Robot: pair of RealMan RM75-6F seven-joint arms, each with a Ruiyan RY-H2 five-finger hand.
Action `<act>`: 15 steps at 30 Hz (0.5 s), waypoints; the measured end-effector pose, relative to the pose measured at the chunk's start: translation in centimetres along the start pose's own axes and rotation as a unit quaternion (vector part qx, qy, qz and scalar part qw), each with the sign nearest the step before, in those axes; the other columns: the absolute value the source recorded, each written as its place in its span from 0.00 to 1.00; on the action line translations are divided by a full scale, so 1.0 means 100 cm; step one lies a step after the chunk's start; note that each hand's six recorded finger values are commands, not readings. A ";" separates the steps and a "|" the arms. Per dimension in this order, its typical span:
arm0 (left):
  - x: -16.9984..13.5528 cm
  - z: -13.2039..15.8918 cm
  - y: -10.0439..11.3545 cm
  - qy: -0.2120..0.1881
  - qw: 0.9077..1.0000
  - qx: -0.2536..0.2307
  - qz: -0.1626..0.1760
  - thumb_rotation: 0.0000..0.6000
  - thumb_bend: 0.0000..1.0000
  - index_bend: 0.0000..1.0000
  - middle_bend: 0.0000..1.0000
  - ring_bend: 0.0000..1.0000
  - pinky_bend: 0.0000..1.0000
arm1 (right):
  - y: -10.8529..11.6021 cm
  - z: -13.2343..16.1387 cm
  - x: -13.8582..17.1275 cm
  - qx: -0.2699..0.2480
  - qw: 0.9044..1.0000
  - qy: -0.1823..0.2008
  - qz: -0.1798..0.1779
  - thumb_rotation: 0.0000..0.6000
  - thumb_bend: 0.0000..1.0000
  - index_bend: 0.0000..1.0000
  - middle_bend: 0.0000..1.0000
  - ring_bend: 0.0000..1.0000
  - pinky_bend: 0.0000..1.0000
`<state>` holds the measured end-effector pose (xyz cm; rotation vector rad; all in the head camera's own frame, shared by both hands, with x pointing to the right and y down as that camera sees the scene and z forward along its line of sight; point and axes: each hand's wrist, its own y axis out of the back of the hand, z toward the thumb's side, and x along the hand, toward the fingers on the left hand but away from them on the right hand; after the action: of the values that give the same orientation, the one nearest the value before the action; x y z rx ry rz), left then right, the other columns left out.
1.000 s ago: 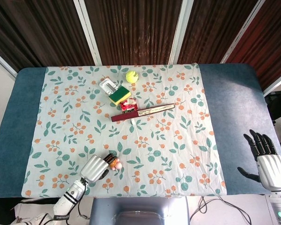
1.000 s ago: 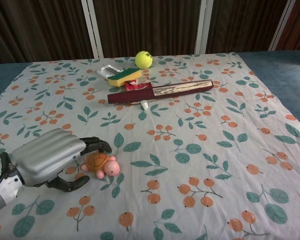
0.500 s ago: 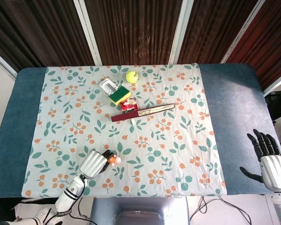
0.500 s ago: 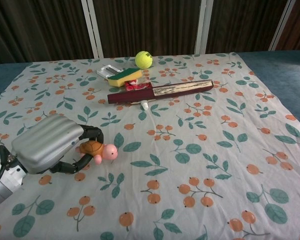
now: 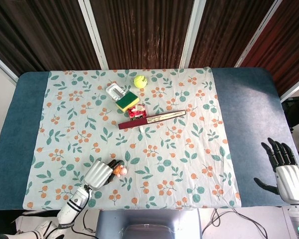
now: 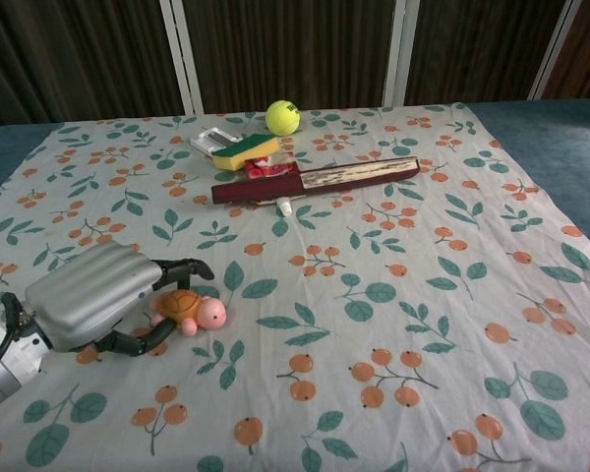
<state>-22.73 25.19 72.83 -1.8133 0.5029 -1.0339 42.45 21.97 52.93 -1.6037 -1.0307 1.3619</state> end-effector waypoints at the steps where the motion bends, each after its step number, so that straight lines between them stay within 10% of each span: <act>1: 0.000 0.000 0.001 0.000 1.000 -0.001 0.000 1.00 0.42 0.09 0.22 1.00 1.00 | 0.000 0.000 0.000 0.000 1.000 0.000 0.000 1.00 0.22 0.00 0.00 0.00 0.00; 15: -0.004 0.001 0.008 -0.004 1.000 0.016 0.003 1.00 0.42 0.38 0.37 1.00 1.00 | -0.001 0.001 0.000 0.000 1.000 -0.001 0.001 1.00 0.22 0.00 0.00 0.00 0.00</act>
<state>-22.78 25.15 71.94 -1.7853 0.4854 -1.0251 42.38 21.99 53.03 -1.6047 -1.0298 1.3648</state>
